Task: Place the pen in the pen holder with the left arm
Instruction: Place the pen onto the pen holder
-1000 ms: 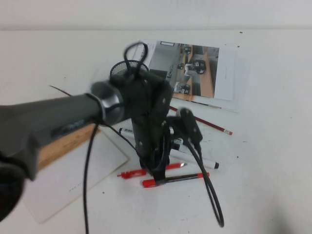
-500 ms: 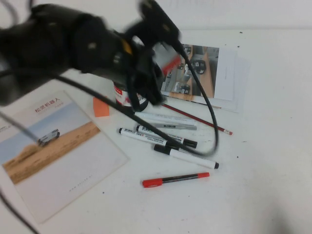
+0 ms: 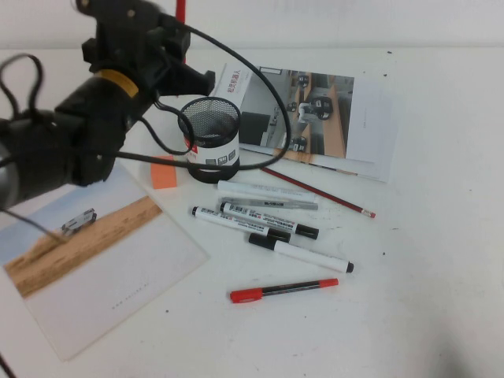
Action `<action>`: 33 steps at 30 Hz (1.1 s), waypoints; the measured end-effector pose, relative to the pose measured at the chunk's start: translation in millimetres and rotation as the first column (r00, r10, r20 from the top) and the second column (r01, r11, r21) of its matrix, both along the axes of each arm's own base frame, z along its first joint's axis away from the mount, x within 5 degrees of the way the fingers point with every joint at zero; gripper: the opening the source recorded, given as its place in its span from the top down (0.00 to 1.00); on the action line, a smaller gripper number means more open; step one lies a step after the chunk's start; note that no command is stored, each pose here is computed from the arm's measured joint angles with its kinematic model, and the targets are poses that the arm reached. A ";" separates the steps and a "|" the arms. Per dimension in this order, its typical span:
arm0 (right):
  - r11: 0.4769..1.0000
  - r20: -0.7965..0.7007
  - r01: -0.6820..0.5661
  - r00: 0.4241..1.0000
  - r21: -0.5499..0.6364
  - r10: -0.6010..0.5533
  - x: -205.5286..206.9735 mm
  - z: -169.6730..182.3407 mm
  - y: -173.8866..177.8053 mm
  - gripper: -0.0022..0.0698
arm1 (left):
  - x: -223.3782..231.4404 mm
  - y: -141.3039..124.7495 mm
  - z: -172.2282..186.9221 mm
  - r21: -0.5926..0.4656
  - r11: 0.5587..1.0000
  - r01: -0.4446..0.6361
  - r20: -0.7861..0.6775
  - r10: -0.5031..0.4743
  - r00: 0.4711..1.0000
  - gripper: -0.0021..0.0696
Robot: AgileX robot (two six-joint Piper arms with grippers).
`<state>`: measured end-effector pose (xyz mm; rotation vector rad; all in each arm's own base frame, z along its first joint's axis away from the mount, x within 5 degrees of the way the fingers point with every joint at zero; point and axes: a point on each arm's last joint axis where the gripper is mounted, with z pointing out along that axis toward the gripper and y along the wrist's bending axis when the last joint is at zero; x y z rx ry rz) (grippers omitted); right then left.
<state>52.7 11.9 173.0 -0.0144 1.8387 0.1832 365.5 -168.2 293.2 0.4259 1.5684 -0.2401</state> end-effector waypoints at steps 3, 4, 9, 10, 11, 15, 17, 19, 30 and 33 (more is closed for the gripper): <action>1.000 0.000 0.000 1.000 0.000 0.000 0.0 0.0 0.0 1.00 | 15.4 1.7 -21.0 -0.104 0.994 0.016 0.015 -0.015 1.000 0.87; 1.000 0.000 0.000 1.000 0.003 0.000 0.0 0.0 0.1 1.00 | 19.3 1.3 -29.0 -0.133 0.991 0.021 0.007 -0.021 1.000 0.87; 1.000 0.000 0.000 1.000 0.005 0.000 0.0 0.1 0.1 1.00 | 32.7 -2.2 -67.0 -0.188 0.982 0.030 -0.034 -0.037 0.999 0.87; 1.000 0.000 0.000 1.000 0.005 0.000 0.0 0.1 0.1 1.00 | 35.8 -3.9 -73.2 -0.191 0.981 0.033 -0.045 -0.042 0.998 0.87; 1.000 0.000 0.000 1.000 0.005 0.000 0.0 0.1 0.1 1.00 | 38.8 -5.0 -79.7 -0.189 0.981 0.036 -0.057 -0.047 0.997 0.87; 1.000 0.000 0.000 1.000 0.007 0.000 0.0 0.1 0.2 1.00 | 50.3 -10.2 -94.4 -0.183 0.982 0.050 -0.087 -0.067 0.994 0.87; 1.000 0.000 -0.001 1.000 0.009 0.001 0.0 0.1 0.3 1.00 | 53.0 -11.8 -97.8 -0.177 0.983 0.053 -0.099 -0.071 0.993 0.87; 1.000 0.000 -0.001 1.000 0.010 0.001 0.0 0.1 0.3 1.00 | 54.2 -12.3 -101.2 -0.175 0.983 0.051 -0.111 -0.071 0.991 0.87; 1.000 0.000 -0.001 1.000 0.012 0.001 0.0 0.1 0.3 1.00 | 54.5 -12.2 -104.9 -0.160 0.986 0.043 -0.143 -0.067 0.988 0.78; 1.000 0.000 -0.001 1.000 0.014 0.001 0.0 0.2 0.4 1.00 | 54.3 -11.6 -108.0 -0.145 0.989 0.034 -0.173 -0.059 0.983 0.66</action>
